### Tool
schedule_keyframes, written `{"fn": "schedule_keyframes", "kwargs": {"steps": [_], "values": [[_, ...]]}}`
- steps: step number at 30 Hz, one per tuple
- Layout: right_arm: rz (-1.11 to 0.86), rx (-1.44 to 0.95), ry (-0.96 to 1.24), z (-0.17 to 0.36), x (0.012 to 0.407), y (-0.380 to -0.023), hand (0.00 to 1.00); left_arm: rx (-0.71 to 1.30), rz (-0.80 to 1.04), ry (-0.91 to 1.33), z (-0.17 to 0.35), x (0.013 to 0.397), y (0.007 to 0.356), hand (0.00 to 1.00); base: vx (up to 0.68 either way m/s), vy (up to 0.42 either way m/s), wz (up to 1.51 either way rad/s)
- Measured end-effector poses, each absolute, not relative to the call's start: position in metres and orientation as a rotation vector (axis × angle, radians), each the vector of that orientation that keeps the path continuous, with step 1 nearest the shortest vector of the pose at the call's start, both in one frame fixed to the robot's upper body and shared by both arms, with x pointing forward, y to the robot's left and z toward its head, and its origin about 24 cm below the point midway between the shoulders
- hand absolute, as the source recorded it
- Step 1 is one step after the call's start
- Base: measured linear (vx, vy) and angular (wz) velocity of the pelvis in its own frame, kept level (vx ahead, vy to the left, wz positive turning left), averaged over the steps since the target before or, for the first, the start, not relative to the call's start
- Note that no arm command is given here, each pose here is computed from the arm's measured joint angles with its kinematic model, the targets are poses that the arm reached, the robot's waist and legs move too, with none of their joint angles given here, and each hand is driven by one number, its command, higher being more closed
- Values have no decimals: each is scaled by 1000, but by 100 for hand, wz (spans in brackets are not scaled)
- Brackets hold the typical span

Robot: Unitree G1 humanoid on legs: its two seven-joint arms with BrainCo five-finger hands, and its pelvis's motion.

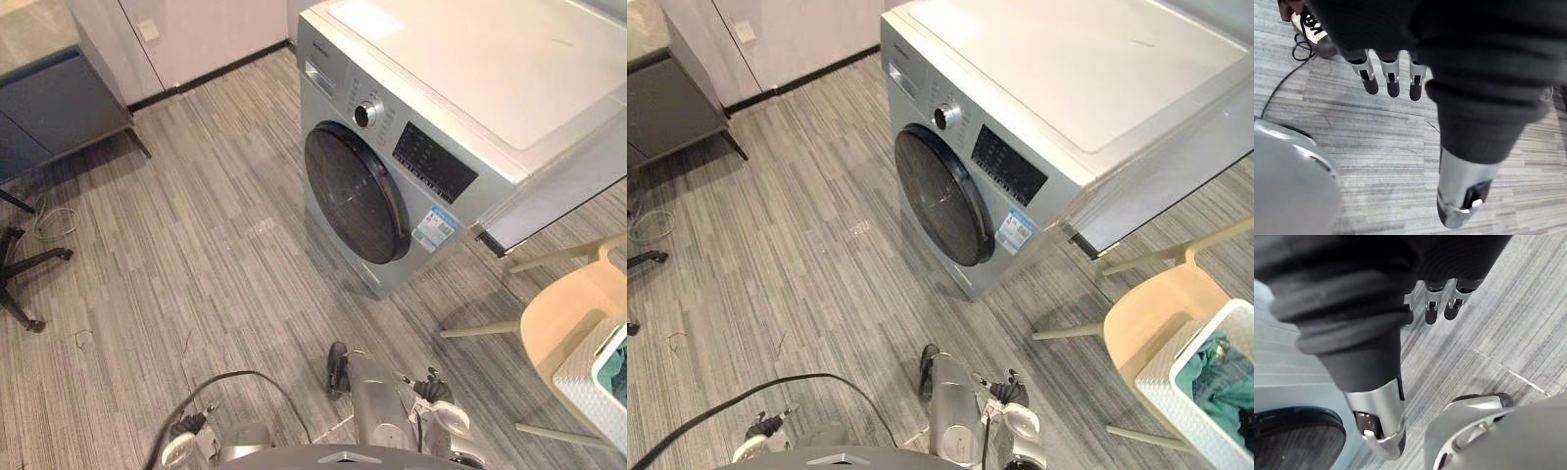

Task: Pick up the laundry basket with both hands and put the clothes into the washing machine.

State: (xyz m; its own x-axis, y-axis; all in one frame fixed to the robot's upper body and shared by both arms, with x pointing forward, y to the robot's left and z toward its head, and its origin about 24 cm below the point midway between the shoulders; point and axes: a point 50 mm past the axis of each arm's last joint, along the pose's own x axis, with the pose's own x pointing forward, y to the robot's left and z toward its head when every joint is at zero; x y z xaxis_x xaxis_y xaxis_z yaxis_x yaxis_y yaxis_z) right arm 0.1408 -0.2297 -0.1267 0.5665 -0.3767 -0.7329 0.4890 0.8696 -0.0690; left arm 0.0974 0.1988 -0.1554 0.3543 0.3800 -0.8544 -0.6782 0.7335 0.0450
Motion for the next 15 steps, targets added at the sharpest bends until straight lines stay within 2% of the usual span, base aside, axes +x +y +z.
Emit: {"fn": "schedule_keyframes", "kwargs": {"steps": [4,7,11,15], "values": [[-492,132,887,-134,132,-223,0,-327,678,924,-147,112,201,0,474,-143,-79],[-471,124,897,-135,131,-219,0,-323,674,910,-146,115,202,0,371,5,-73],[-405,89,856,-129,140,-210,0,-329,680,936,-149,110,200,0,288,167,-89],[-340,66,830,-127,146,-198,0,-336,690,954,-151,106,198,0,207,334,-91]]}}
